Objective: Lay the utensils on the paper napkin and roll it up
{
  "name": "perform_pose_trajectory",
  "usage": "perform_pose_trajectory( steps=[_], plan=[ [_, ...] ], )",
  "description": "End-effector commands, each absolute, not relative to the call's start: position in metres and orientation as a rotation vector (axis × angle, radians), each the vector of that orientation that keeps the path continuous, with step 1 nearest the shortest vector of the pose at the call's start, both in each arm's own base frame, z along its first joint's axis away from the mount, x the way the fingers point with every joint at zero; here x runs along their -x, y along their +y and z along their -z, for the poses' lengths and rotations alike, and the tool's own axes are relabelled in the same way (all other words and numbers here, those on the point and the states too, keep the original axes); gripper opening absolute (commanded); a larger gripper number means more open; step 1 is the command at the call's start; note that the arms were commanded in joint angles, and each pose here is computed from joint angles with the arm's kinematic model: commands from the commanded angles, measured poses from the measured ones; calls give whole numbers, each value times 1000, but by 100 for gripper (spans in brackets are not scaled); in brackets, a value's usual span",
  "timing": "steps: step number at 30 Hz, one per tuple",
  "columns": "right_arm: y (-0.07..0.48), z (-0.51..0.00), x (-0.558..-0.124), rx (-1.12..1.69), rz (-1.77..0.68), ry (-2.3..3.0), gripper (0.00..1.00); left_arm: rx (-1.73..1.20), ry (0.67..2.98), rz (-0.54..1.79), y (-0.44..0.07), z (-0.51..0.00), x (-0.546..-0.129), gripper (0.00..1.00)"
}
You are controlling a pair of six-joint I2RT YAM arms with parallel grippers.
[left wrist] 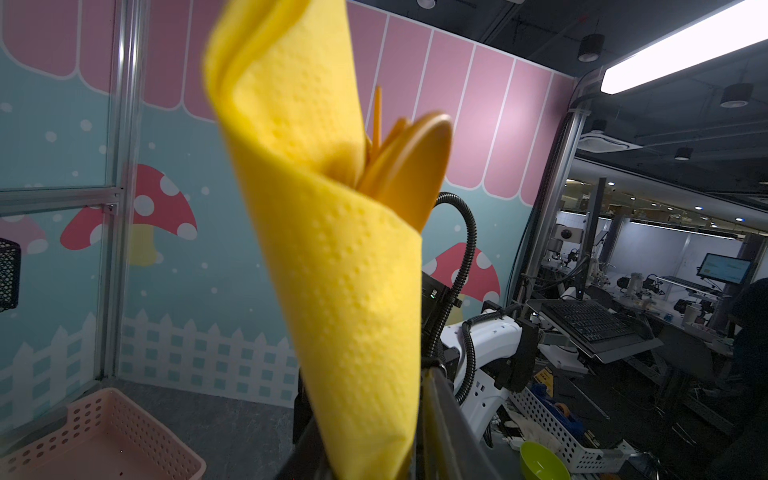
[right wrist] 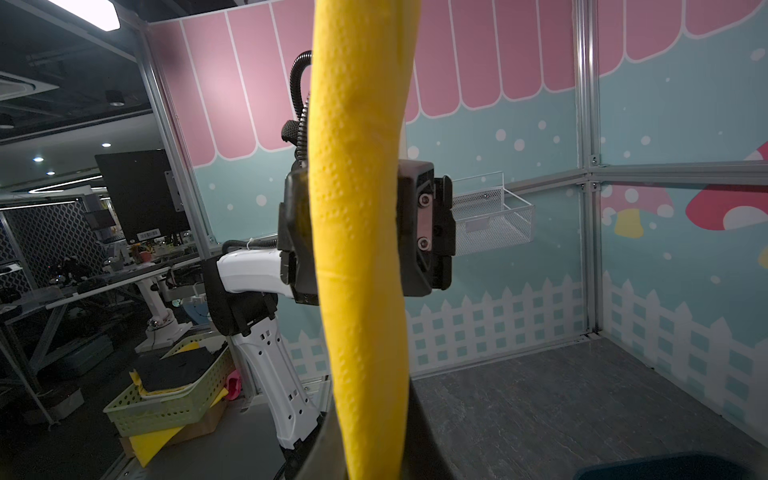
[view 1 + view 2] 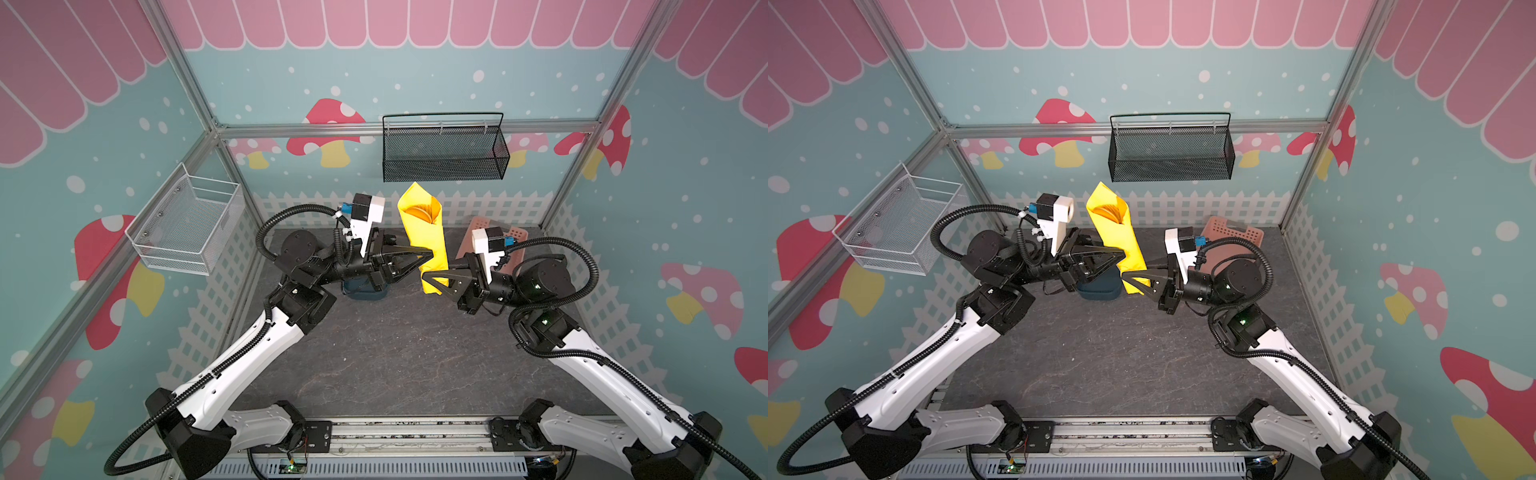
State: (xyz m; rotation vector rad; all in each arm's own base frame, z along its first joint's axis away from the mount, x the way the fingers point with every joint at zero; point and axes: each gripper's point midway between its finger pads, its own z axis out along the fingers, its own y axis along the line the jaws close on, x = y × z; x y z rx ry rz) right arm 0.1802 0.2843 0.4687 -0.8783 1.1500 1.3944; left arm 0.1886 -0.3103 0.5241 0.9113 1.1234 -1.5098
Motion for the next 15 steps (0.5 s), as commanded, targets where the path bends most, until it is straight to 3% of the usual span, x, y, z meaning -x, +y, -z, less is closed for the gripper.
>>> perform_pose_trajectory(
  steps=[1, 7, 10, 15],
  plan=[
    [276, -480, -186, 825, -1346, 1116, 2, -945, 1040, 1482, -298, -545, -171, 28],
    [277, -476, -185, 837, -1353, 1125, 4, -945, 1054, 1475, -298, -546, -172, 18],
    [279, -471, -185, 851, -1356, 1143, 10, -954, 1070, 1474, -299, -544, -173, 15],
    [278, -465, -183, 866, -1337, 1185, 38, -966, 1093, 1470, -300, -540, -173, 14]
  ],
)
